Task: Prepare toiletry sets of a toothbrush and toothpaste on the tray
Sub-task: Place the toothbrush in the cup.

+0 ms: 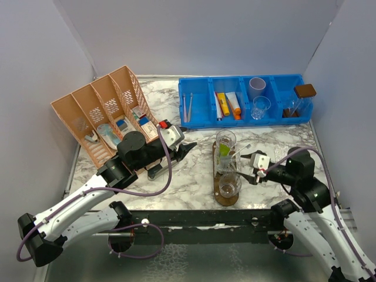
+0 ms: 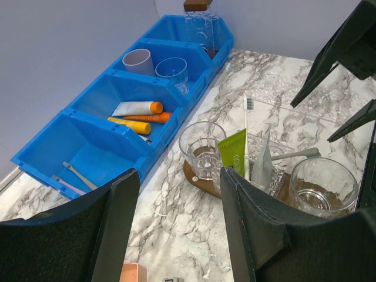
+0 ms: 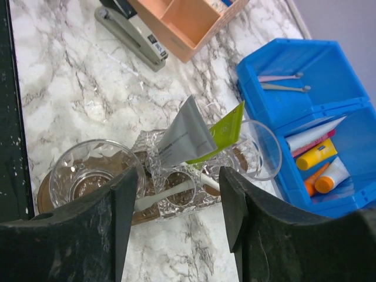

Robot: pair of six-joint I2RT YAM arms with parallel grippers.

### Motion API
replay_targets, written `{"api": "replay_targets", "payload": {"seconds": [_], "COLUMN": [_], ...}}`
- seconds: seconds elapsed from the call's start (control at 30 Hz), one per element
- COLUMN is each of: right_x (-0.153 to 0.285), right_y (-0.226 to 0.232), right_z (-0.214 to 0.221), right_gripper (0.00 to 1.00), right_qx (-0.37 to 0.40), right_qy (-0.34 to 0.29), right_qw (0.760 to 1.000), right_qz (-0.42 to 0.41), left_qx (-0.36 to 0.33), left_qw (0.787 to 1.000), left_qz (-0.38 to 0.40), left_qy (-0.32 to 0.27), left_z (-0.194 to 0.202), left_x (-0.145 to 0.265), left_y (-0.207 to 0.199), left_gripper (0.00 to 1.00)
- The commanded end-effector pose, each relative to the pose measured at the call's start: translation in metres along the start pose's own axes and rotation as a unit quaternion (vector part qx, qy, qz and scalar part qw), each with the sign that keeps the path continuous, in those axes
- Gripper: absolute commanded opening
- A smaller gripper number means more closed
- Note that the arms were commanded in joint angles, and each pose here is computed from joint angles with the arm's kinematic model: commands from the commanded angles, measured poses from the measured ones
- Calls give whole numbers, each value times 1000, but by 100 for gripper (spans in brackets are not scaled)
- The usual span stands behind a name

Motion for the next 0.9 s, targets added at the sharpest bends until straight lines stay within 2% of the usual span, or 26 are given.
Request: {"api": "replay_targets", "payload": {"seconds": [0.0, 0.13, 0.27, 0.3, 0.33, 0.37, 0.4, 0.47, 0.53, 0.63, 0.73, 0.87], "right_x": [19, 37, 52, 55, 58, 61, 64, 71, 79, 79, 76, 73], "right_y": [-4, -12, -30, -34, -38, -43, -49, -64, -80, -100, -120, -144], "right_z": [-32, -56, -78, -83, -88, -93, -98, -103, -104, -101, -94, -85], "right_gripper": [59, 60, 60, 64, 83, 88, 89, 89, 92, 94, 95, 100], "right_qx": [0, -12, -70, -83, -96, -110, -126, -181, -242, -269, -292, -340], "right_qy": [-30, -52, -86, -94, -103, -111, -115, -121, -112, -64, -16, -16], "right_qw": [999, 995, 979, 974, 969, 962, 955, 929, 891, 866, 838, 767], "right_qz": [29, 82, 171, 188, 205, 223, 243, 299, 368, 416, 461, 543], "left_qx": [-1, 2, 12, 19, 25, 32, 42, 62, 88, 126, 148, 152], "left_qw": [1000, 1000, 999, 999, 998, 997, 996, 990, 982, 967, 961, 958], "left_qz": [-9, -14, -30, -40, -52, -66, -81, -124, -169, -219, -235, -243], "left_qy": [-11, -9, -9, -6, -4, -2, 0, 3, 3, 6, 4, -5], "left_z": [-2, -1, -2, -2, -2, -2, -1, -1, -5, -13, -23, -39], "left_x": [1, 0, -3, -4, -5, -6, -7, -8, -10, -14, -27, -48], "left_y": [3, 4, 8, 10, 14, 18, 22, 34, 46, 61, 70, 83], "left_gripper": [61, 61, 61, 61, 61, 62, 62, 63, 66, 70, 72, 73]}}
Point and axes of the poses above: each gripper's point midway between its finger pads, its own x axis back along the fingers, its own y axis along the line the jaws close on, z = x × y, the point moved 6 cm from there along x, back along the fingers, and after that the axes turned 2 degrees about -x, right-handed, at the moved point
